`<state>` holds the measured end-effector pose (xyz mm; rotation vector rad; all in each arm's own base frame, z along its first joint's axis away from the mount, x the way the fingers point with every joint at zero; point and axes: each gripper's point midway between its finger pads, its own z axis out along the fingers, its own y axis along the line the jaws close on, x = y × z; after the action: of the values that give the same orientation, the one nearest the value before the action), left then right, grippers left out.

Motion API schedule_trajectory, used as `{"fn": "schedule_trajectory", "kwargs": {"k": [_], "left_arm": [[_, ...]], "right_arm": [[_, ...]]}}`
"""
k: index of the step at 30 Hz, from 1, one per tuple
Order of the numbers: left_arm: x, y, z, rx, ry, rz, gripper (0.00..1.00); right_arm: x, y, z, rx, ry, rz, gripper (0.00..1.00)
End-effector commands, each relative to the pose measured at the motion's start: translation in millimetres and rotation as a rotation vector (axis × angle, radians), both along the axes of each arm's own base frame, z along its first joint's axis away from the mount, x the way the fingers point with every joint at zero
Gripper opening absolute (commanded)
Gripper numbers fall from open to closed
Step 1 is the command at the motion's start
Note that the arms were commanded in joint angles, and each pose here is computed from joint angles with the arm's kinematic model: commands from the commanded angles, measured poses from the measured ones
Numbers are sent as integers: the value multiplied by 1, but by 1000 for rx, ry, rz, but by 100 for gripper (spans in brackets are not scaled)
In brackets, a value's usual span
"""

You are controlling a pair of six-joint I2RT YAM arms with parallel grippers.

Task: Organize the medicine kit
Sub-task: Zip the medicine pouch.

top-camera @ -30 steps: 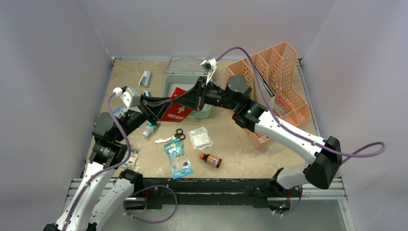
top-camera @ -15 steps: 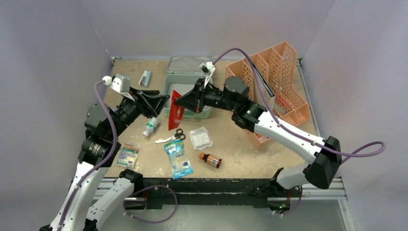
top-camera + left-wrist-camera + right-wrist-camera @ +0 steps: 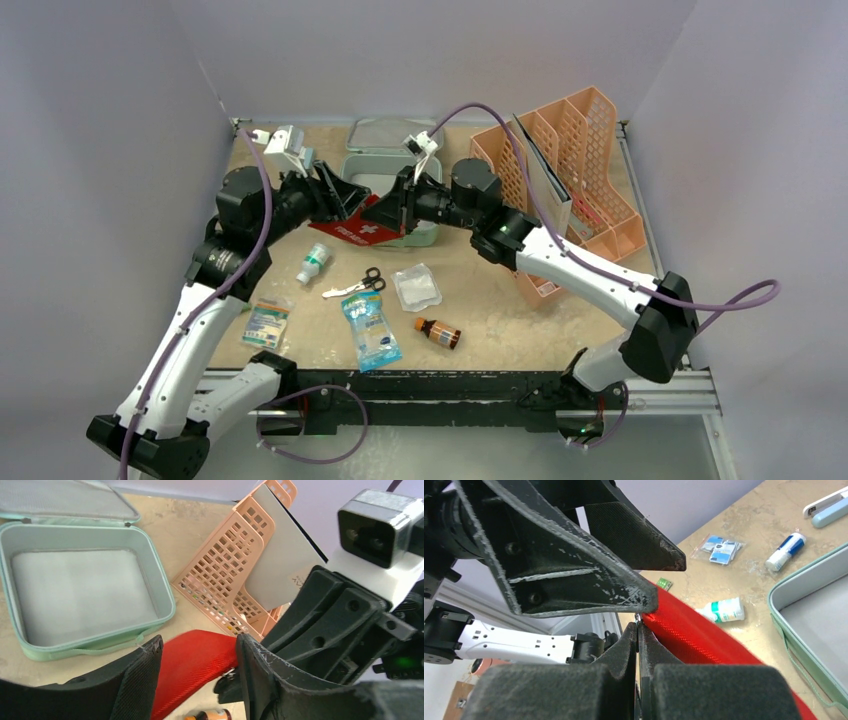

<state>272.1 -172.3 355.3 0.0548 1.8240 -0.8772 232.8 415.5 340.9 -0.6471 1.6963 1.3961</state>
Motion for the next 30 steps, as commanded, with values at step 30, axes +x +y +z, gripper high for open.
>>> {"fn": "schedule_trajectory", "kwargs": {"k": [30], "left_arm": [[-8, -20, 1, 58, -26, -174, 35]], "right_arm": [[0, 10, 27, 28, -117, 51, 0]]}}
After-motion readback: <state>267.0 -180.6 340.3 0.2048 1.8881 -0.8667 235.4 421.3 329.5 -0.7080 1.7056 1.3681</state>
